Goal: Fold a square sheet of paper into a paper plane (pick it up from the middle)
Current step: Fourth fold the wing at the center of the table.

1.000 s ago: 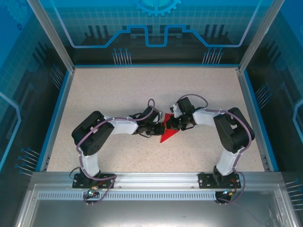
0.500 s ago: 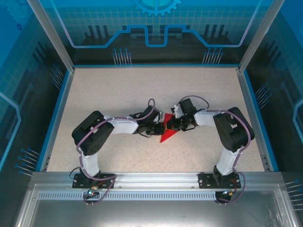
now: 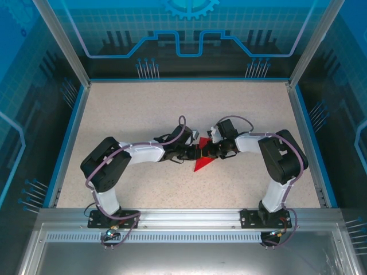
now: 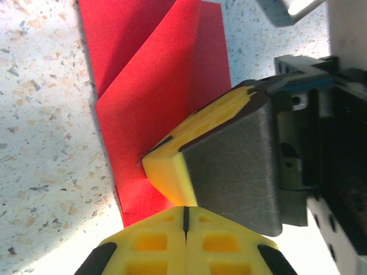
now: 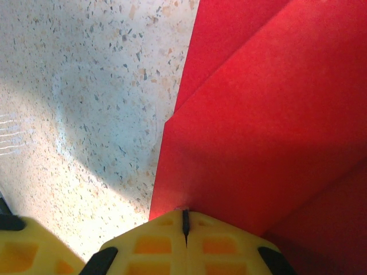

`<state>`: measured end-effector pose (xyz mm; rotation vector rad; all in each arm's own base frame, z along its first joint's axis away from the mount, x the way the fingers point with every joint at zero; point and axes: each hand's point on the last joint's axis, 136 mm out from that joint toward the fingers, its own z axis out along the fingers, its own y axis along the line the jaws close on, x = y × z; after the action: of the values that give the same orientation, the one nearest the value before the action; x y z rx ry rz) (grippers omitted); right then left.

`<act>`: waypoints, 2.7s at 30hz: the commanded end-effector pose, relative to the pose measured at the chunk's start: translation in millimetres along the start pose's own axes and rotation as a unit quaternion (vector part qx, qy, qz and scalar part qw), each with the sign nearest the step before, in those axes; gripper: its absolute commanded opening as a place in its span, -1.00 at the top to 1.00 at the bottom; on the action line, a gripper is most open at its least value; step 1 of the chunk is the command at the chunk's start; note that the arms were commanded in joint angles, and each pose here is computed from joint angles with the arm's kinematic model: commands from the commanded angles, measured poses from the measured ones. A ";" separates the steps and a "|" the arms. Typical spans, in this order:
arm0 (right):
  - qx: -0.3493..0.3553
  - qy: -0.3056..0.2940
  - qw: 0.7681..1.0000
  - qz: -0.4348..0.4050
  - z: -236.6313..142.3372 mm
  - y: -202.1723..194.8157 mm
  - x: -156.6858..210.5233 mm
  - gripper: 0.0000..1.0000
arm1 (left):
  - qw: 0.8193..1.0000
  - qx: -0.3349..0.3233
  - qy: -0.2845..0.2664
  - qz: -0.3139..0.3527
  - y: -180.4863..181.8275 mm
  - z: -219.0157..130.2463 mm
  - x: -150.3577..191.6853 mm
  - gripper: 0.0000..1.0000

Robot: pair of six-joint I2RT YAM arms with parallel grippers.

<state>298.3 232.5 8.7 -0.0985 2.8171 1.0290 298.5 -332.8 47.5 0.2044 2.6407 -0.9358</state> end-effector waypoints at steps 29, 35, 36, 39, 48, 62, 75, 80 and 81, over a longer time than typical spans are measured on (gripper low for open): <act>0.074 -0.037 0.994 0.076 -6.4 -53.8 -8.2 1.00 | 0.985 -0.110 0.132 0.002 53.2 22.8 62.8 1.00; 0.097 -0.085 0.985 0.119 -36.4 -83.3 -27.6 1.00 | 0.984 -0.113 0.136 -0.004 56.0 23.4 66.6 1.00; 0.098 -0.095 0.984 0.117 -42.0 -82.9 -32.0 1.00 | 0.984 -0.110 0.137 -0.003 54.8 24.1 67.4 1.00; 0.087 -0.113 0.985 0.096 -54.8 -68.4 -44.3 1.00 | 0.984 -0.110 0.139 -0.002 54.7 25.4 67.7 1.00; 0.064 -0.066 0.994 0.060 -34.1 -37.4 -26.0 1.00 | 0.990 -0.097 0.102 0.016 35.6 16.8 41.5 1.00; 0.059 -0.097 0.992 0.056 -42.8 -29.1 -29.2 1.00 | 1.000 0.008 -0.006 0.029 -20.8 -3.1 -7.0 0.77; 0.072 -0.125 0.987 0.066 -58.7 -32.3 -32.2 0.94 | 0.995 0.099 0.003 0.014 -44.9 16.8 -5.7 0.38; 0.077 -0.122 0.987 0.068 -58.3 -34.3 -31.9 0.94 | 0.996 0.086 0.012 0.020 -36.8 30.8 -4.7 0.38; 0.077 -0.121 0.987 0.069 -58.4 -34.8 -31.4 0.94 | 0.996 0.086 0.013 0.021 -36.7 32.5 -5.0 0.38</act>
<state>327.5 174.4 37.8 0.1904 2.6786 0.8072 303.7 -372.4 49.9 0.2612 2.5765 -1.1242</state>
